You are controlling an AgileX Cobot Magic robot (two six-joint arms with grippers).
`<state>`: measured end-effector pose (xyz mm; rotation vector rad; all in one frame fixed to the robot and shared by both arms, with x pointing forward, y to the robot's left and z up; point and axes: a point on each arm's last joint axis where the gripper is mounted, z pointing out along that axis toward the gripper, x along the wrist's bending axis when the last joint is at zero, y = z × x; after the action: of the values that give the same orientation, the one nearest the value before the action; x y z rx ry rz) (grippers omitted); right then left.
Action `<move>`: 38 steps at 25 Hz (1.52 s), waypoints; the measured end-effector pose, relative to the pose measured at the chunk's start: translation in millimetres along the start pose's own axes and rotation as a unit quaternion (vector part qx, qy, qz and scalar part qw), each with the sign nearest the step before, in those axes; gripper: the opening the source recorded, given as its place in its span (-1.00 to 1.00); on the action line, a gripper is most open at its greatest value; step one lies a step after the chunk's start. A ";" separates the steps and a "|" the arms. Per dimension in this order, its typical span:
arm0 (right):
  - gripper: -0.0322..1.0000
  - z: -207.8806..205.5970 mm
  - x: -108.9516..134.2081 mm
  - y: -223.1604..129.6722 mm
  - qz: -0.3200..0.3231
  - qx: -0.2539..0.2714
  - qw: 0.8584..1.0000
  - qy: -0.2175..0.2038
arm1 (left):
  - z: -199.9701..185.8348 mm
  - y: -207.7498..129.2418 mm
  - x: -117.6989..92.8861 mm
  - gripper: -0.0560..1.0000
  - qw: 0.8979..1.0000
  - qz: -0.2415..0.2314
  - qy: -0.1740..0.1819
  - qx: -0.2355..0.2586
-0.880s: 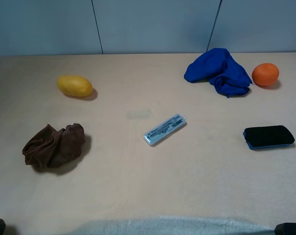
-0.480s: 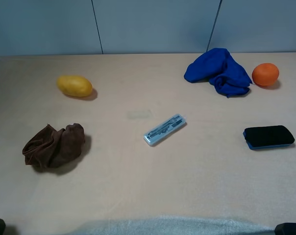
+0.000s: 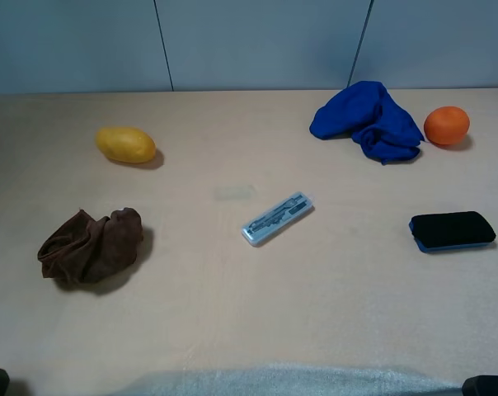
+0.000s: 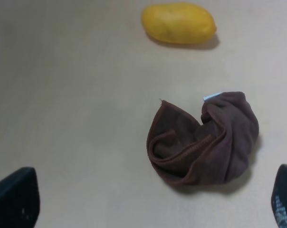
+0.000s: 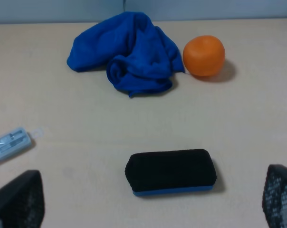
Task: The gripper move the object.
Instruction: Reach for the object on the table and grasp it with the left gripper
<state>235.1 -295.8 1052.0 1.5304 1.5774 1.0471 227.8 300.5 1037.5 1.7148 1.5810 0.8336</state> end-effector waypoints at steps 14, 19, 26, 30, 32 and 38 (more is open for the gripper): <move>0.41 0.0 0.0 0.0 0.000 0.000 1.000 0.000 | -1.4 14.2 0.4 0.98 1.000 -0.013 -0.001 0.015; 0.41 0.0 0.0 0.0 0.000 0.000 1.000 0.000 | 10.6 44.4 1.9 0.98 0.998 -0.010 -0.002 0.056; 0.41 0.0 0.0 0.0 0.000 0.000 1.000 0.000 | 38.4 87.0 3.3 0.98 0.994 0.015 -0.009 0.104; 0.41 0.0 0.0 0.0 0.000 0.000 1.000 0.000 | 58.9 111.8 4.4 0.98 0.989 0.037 -0.015 0.145; 0.41 0.0 0.0 0.0 0.000 0.000 1.000 0.000 | 71.2 123.7 5.0 0.98 0.985 0.051 -0.020 0.166; 0.41 0.0 0.0 0.0 0.000 0.000 1.000 0.000 | 105.1 155.8 4.9 0.98 0.974 0.090 -0.043 0.206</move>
<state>235.1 -295.8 1052.0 1.5304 1.5774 1.0471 403.9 291.6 1102.5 2.1814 1.6395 0.5275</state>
